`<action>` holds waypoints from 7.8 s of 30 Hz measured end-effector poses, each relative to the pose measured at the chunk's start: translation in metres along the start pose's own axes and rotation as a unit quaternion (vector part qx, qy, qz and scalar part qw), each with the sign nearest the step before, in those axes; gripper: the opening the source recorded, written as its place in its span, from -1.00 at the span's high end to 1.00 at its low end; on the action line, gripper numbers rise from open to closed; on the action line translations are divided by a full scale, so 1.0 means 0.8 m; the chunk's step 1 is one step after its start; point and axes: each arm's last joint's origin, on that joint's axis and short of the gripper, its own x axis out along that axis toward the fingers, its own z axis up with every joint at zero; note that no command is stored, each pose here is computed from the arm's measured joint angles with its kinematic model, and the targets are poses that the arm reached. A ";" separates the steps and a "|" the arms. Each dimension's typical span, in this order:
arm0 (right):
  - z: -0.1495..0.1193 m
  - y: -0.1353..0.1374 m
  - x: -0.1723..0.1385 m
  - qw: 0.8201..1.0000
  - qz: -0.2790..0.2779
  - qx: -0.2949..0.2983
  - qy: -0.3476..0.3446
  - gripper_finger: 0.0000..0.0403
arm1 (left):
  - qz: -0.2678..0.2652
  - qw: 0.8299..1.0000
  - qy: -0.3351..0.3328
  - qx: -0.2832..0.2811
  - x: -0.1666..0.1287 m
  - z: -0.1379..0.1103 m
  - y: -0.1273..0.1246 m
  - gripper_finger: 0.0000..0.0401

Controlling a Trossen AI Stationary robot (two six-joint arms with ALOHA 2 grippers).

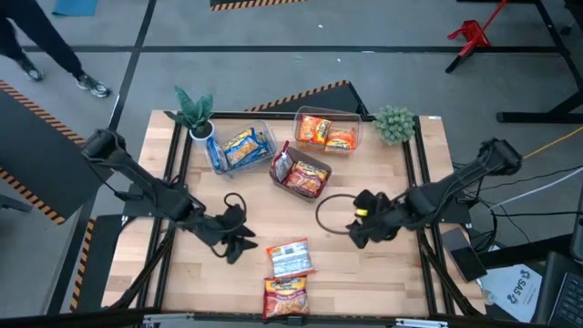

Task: Sort Maruchan noodles
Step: Stack the orange noodle pack on top of the orange noodle pack

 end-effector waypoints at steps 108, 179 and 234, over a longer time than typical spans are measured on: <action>-0.077 0.084 0.228 0.998 0.057 0.023 -0.007 -0.19 | -0.055 0.975 0.042 -0.211 0.153 -0.057 0.061 -0.56; 0.010 0.048 -0.049 0.980 -0.174 -0.035 -0.089 -0.19 | -0.165 0.965 -0.171 -0.115 0.125 0.125 0.000 1.00; 0.006 -0.019 -0.045 0.948 -0.258 0.135 -0.126 -0.19 | 0.189 0.961 -0.038 0.197 0.153 0.438 0.245 1.00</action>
